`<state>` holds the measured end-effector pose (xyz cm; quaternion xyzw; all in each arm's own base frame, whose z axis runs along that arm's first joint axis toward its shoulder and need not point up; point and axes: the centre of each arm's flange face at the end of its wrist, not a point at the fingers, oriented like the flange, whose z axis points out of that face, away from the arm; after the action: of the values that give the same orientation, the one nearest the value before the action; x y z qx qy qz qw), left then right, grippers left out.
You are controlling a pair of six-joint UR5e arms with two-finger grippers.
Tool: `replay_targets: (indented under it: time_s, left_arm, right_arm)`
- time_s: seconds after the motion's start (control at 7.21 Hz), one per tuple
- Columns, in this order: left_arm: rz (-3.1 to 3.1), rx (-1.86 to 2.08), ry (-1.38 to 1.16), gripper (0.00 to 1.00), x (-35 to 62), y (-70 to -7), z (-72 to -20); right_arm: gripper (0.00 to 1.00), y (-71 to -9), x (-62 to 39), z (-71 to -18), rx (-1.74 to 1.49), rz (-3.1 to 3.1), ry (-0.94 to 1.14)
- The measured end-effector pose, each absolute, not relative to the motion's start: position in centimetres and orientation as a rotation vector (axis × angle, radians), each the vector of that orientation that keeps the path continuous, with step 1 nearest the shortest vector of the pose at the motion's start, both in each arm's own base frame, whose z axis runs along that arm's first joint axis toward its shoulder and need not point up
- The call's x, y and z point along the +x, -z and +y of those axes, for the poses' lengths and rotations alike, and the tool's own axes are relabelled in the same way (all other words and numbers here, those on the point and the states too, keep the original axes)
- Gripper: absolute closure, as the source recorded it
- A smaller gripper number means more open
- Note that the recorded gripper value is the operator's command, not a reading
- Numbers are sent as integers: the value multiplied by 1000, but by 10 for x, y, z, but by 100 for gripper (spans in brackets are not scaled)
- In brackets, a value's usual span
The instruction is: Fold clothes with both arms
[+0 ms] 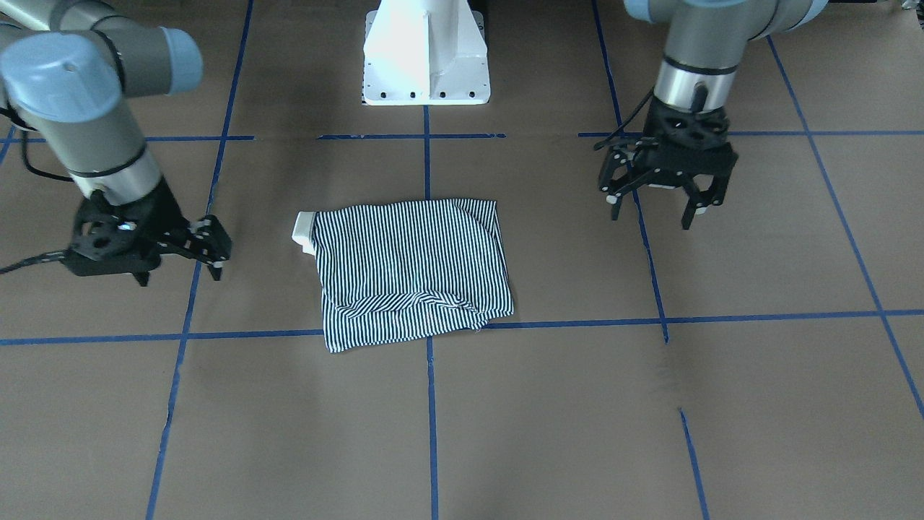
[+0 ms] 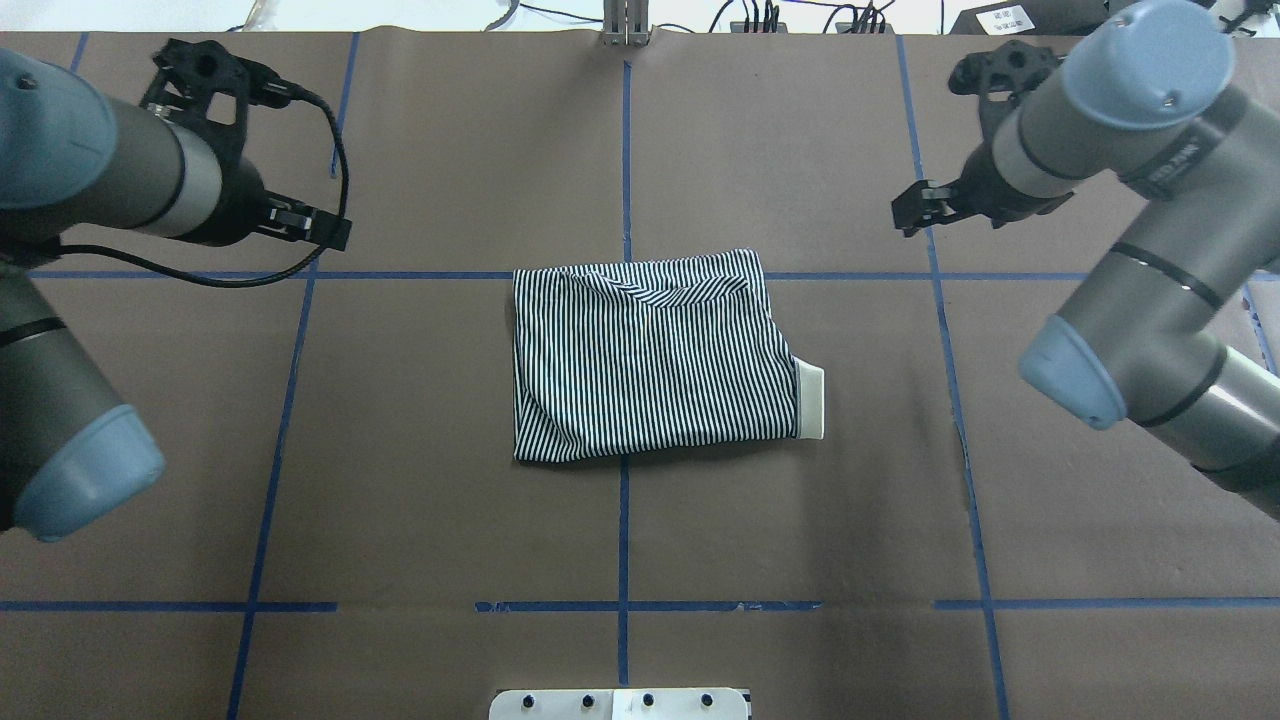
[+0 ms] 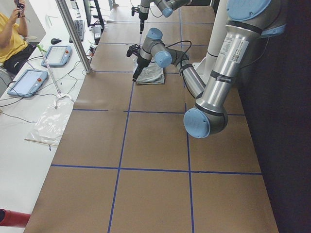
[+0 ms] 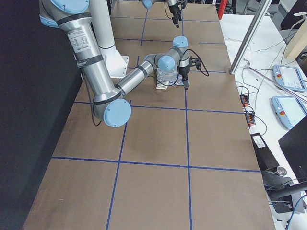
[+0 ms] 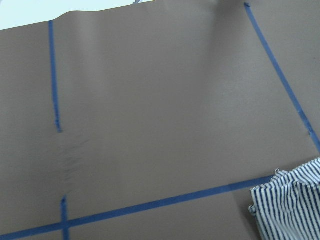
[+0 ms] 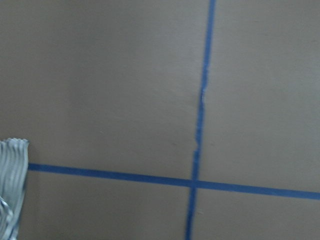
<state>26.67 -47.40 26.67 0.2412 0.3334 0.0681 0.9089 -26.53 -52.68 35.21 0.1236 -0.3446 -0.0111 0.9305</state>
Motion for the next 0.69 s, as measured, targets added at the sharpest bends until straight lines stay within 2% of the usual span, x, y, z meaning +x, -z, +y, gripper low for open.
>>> replay_targets:
  time_s: [0.42,0.69]
  left_arm:
    - [589,472,-361,0,117,-356,-474]
    - [549,439,-401,0,45,-409,-471]
  right_arm:
    - [0,-479,-103,-478,196,-625,161]
    - [0,-558,-29,-440,110,-573,123]
